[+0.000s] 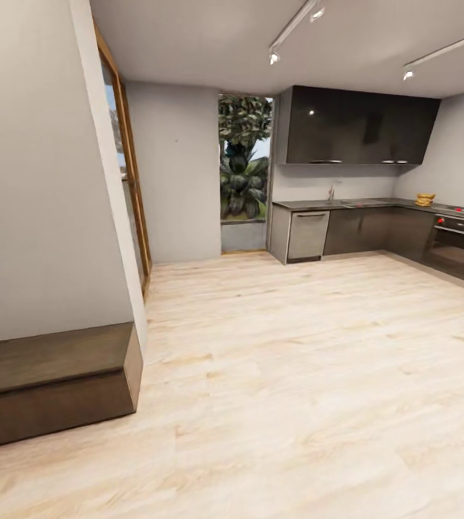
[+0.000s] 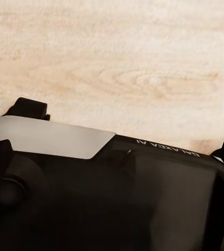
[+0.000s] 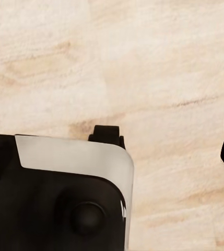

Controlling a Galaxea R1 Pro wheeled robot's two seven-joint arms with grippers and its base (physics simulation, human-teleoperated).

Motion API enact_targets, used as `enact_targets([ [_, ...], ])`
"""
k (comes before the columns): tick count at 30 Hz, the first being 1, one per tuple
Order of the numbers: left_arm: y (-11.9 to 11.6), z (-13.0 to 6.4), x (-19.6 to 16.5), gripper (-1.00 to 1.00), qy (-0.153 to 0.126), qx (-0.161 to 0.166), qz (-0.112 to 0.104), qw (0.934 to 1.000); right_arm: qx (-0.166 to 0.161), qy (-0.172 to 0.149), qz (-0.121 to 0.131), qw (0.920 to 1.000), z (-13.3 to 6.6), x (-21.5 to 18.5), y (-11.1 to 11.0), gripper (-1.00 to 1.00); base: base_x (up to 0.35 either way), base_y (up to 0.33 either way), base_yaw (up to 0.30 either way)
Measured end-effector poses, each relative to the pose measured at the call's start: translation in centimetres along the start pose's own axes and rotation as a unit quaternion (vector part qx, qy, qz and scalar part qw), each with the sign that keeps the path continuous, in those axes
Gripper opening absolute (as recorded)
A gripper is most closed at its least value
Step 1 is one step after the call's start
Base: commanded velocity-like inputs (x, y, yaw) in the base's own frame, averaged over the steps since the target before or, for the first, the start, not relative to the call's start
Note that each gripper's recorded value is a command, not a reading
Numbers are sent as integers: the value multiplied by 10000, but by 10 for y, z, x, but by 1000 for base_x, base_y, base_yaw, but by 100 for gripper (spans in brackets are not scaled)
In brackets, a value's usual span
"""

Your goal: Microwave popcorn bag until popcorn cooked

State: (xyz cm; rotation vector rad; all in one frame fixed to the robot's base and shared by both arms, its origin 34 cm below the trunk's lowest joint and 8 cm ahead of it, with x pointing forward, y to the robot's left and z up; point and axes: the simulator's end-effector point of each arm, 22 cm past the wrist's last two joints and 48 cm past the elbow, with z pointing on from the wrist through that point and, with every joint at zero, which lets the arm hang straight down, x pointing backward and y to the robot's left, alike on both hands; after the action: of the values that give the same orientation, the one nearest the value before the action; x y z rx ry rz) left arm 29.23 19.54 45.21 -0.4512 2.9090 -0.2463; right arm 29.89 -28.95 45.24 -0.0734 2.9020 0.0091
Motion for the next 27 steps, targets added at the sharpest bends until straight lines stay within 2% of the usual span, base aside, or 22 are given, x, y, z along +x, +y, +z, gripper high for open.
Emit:
enact_targets([
  [27, 3, 0, -1, 100, -11, -17, 2, 10000, -8, 21, -4, 10000, 0, 1, 1, 100, 315, 0, -162],
])
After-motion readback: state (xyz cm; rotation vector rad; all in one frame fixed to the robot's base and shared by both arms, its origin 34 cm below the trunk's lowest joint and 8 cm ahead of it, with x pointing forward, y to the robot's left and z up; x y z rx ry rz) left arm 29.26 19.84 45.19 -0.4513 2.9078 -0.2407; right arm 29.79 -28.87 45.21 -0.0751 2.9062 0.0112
